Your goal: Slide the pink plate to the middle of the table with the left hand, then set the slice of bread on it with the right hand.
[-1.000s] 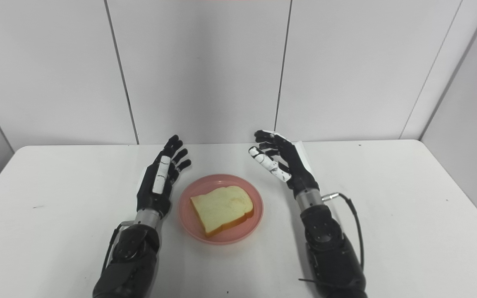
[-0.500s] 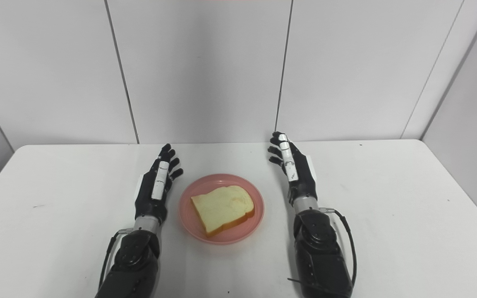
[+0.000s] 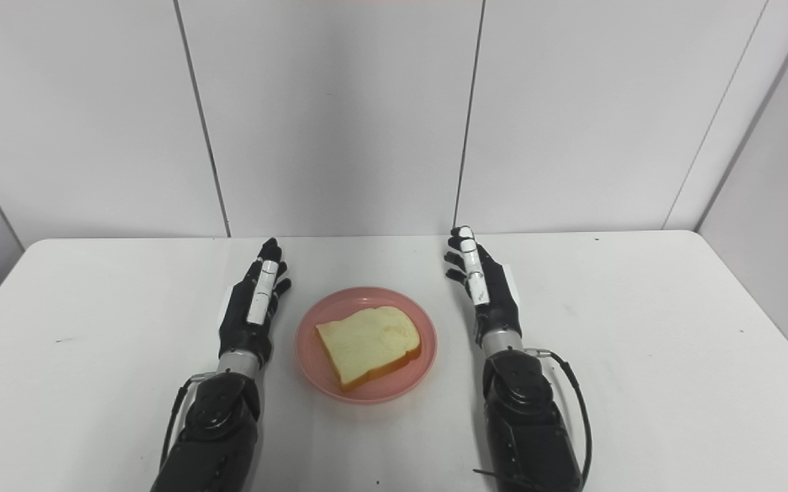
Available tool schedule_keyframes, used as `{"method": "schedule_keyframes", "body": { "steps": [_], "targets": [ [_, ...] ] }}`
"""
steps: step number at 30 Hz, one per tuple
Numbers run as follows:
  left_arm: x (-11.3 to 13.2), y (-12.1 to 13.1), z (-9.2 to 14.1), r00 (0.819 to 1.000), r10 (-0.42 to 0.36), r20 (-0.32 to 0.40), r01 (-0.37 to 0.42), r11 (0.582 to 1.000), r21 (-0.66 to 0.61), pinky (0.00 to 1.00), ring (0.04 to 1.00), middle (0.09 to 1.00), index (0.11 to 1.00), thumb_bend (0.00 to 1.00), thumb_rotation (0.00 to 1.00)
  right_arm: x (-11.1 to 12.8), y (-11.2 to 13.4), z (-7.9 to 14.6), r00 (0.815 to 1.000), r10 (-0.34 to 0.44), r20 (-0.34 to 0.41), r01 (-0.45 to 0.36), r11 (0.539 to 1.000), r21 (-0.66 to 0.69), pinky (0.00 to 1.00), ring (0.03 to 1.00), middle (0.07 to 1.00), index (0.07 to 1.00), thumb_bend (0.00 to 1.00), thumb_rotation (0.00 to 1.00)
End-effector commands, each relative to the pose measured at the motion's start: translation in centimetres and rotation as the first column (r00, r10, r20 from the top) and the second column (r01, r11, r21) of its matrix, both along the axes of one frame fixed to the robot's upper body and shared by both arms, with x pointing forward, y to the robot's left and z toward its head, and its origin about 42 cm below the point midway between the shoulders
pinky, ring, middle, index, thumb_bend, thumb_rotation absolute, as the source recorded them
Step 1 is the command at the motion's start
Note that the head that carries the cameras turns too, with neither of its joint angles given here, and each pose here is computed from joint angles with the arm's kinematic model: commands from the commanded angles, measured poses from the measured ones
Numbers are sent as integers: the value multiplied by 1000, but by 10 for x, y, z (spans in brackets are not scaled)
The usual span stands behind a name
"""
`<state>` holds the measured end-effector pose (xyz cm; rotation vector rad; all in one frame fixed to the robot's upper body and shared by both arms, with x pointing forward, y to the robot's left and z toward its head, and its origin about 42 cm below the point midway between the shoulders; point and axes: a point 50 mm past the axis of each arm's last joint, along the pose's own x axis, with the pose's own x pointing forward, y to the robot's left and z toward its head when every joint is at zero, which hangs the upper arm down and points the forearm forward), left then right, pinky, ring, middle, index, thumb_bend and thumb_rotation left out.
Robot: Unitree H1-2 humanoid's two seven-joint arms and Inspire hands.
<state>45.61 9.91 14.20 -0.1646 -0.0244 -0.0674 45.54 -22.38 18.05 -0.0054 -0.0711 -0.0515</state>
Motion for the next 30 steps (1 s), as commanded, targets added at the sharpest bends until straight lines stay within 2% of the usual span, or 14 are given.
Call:
{"method": "schedule_keyframes", "body": {
  "steps": [1, 7, 18, 30],
  "targets": [
    [2, 2, 8, 1000, -4, 9, 4, 1000, -1, 935, 951, 983, 899, 909, 808, 6, 0, 22, 997, 2, 81, 1, 1000, -29, 820, 839, 867, 853, 573, 1000],
    [2, 3, 11, 1000, -16, 5, 16, 1000, 17, 932, 943, 981, 901, 884, 828, 6, 2, 19, 996, 5, 92, 0, 999, -48, 825, 838, 865, 854, 583, 1000],
    [1, 6, 9, 1000, -19, -1, 19, 1000, 1, 948, 950, 984, 910, 885, 817, 5, 2, 10, 997, 24, 76, -25, 1000, 11, 785, 832, 880, 863, 679, 978],
    [0, 9, 10, 1000, -21, -1, 21, 1000, 14, 939, 948, 976, 912, 889, 836, 4, 6, 3, 997, 38, 73, -40, 999, 28, 807, 838, 883, 859, 700, 964]
  ]
}}
